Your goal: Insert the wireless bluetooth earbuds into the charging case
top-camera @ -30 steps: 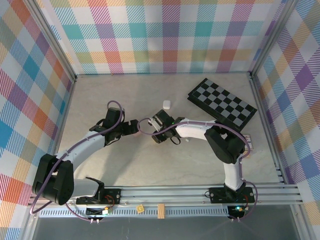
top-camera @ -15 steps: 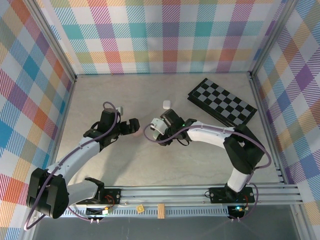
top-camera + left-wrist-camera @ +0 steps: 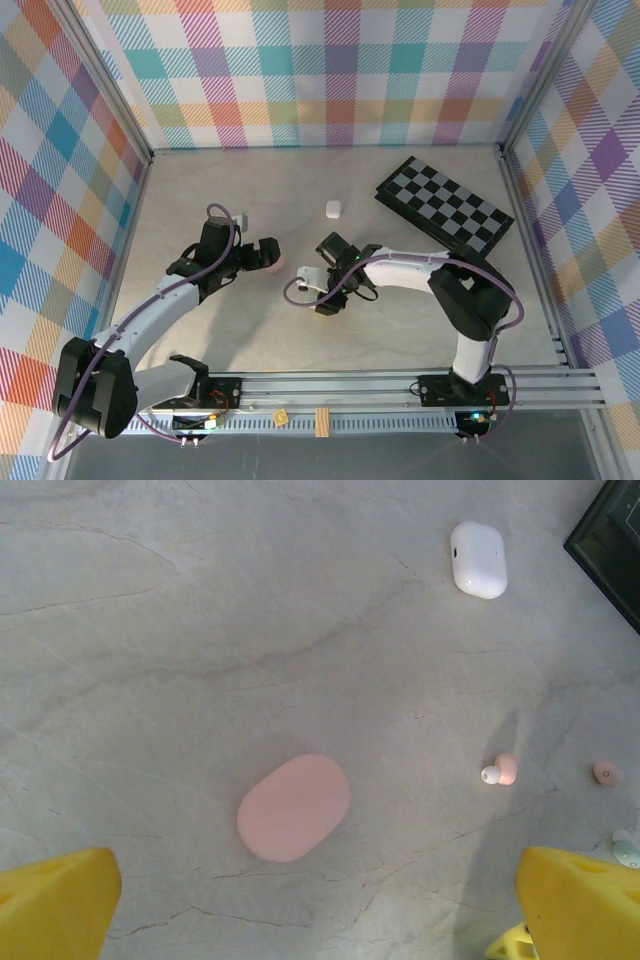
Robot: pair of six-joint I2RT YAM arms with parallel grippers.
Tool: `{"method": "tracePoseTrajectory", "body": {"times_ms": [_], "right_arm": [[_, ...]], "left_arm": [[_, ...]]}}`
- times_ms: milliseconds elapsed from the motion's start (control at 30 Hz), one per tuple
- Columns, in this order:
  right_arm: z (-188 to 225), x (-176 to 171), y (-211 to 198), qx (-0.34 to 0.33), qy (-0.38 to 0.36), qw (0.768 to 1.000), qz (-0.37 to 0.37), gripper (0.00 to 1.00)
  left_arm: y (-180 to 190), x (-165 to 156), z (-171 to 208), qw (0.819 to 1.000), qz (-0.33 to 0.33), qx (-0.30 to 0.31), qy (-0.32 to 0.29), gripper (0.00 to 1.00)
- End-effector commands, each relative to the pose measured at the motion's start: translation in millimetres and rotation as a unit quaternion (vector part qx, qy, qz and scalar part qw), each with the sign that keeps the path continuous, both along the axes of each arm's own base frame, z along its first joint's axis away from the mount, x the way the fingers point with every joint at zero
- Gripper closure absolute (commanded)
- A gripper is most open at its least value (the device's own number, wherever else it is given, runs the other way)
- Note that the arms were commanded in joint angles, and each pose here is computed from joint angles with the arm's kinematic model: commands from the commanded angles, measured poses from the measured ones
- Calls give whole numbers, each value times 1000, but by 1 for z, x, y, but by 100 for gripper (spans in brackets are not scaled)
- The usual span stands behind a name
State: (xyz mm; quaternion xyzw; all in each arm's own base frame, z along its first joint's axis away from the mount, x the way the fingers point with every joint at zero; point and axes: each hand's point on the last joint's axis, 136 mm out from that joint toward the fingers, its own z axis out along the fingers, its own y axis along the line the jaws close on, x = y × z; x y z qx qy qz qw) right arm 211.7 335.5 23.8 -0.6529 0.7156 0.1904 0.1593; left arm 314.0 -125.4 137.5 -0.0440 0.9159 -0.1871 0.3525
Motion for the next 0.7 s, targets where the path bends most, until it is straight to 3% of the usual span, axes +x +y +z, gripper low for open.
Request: {"method": "tracePoseTrajectory", "body": {"times_ms": [0, 300, 667], "right_arm": [[-6, -2, -1, -16, -10, 1000, 23, 58], [-6, -4, -13, -33, -26, 999, 30, 43], [-6, -8, -17, -43, -10, 999, 32, 44]], "left_arm": [[4, -2, 4, 1000, -3, 4, -7, 0], [5, -2, 5, 1000, -2, 8, -11, 0], [4, -3, 7, 1000, -6, 8, -11, 0]]}}
